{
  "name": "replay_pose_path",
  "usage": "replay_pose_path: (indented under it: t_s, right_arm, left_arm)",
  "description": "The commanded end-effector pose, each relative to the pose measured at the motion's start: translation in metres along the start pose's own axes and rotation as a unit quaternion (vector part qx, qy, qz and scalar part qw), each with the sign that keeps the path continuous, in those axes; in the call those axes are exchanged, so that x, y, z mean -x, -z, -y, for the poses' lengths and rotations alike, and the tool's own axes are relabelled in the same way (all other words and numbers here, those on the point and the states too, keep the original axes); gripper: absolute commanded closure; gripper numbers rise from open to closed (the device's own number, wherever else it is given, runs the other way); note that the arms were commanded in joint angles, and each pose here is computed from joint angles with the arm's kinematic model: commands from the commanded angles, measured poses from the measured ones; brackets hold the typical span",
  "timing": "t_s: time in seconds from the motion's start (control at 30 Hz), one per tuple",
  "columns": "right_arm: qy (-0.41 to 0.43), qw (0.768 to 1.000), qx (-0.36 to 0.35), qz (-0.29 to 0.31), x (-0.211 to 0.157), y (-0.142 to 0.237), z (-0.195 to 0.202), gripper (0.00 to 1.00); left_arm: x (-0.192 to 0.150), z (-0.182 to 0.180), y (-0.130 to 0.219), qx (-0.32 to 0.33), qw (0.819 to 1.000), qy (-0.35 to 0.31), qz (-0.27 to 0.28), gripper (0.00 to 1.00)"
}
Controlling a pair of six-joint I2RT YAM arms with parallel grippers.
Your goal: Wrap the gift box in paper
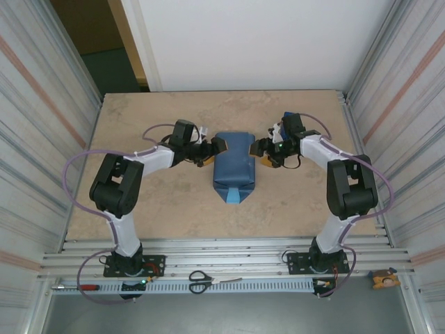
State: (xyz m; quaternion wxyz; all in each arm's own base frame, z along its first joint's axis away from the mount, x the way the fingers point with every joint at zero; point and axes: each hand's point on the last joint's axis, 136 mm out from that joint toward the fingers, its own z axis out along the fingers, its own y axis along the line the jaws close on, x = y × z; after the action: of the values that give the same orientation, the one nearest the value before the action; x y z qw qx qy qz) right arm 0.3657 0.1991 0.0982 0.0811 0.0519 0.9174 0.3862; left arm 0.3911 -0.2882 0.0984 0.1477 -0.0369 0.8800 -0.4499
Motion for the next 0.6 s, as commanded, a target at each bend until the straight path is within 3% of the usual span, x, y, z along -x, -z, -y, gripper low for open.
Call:
replay_pose_path:
  t_s: [0.0, 0.2, 0.57]
  right_arm:
    - [-0.002, 0.999, 0.016, -0.033, -0.013, -0.014, -0.003, 0.3]
    - [0.001, 0.999, -0.001, -0.049, -0.022, -0.026, 0.002, 0.29]
    - [0.016, 0.998, 0.015, -0.066, -0.034, -0.026, -0.006, 0.3]
  left_arm:
    - [-0.004, 0.003, 0.001, -0.011, 1.0, -0.001, -0.01, 0.06]
    - [-0.016, -0.016, 0.009, 0.036, 0.999, 0.002, -0.011, 0.02]
    - [-0.059, -0.012, 0.002, 0.035, 0.998, -0.011, -0.057, 0.11]
